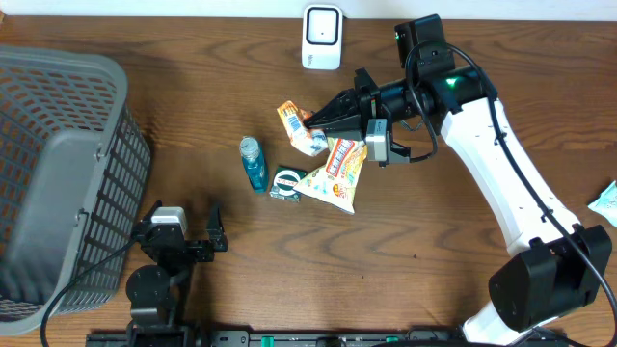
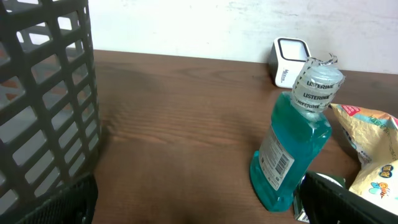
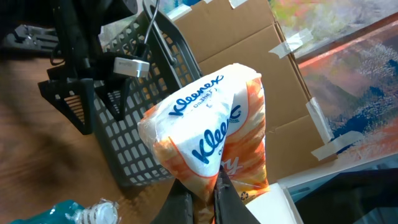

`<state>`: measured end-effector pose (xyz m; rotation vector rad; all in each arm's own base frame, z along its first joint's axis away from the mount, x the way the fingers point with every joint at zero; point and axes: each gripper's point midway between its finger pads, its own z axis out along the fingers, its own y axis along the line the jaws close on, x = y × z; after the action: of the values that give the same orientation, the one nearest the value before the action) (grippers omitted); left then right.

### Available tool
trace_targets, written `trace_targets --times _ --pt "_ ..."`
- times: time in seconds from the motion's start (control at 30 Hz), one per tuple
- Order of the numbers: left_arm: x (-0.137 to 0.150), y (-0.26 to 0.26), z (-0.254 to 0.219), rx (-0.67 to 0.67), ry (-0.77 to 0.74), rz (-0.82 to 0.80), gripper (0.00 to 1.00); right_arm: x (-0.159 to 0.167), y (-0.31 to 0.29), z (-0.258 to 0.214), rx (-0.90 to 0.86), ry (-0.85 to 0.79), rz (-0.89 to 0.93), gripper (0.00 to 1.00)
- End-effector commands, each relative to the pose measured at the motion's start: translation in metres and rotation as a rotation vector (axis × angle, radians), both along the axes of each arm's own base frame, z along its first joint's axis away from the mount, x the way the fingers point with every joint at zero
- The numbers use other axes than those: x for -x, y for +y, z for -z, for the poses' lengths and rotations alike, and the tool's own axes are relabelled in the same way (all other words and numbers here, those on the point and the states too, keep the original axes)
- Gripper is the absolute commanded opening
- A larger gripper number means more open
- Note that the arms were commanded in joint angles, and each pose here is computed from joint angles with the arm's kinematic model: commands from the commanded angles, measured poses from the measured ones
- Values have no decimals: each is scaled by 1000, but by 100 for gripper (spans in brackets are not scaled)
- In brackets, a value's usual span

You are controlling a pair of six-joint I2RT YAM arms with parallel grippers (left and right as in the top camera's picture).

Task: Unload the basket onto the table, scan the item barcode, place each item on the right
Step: 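Hold the Kleenex box in front of the scanner window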

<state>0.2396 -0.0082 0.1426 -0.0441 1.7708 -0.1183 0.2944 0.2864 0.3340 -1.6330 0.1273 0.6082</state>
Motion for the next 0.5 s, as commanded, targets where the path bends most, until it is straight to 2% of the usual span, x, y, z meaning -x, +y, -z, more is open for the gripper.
trace_targets --times 0.0,0.13,0.23,0.33,0.47 --pt "1 -1 13 -9 38 11 100 5 1 -10 -60 -105 -25 1" --pt "1 -1 13 -9 38 11 100 4 1 -6 -29 -73 -12 1" --pt "1 -1 13 -9 38 11 100 2 3 -2 84 206 14 1" --pt "1 -1 13 -9 38 11 100 -10 6 16 263 517 120 1" --pt "1 -1 13 -9 38 11 100 -22 9 41 423 786 269 1"
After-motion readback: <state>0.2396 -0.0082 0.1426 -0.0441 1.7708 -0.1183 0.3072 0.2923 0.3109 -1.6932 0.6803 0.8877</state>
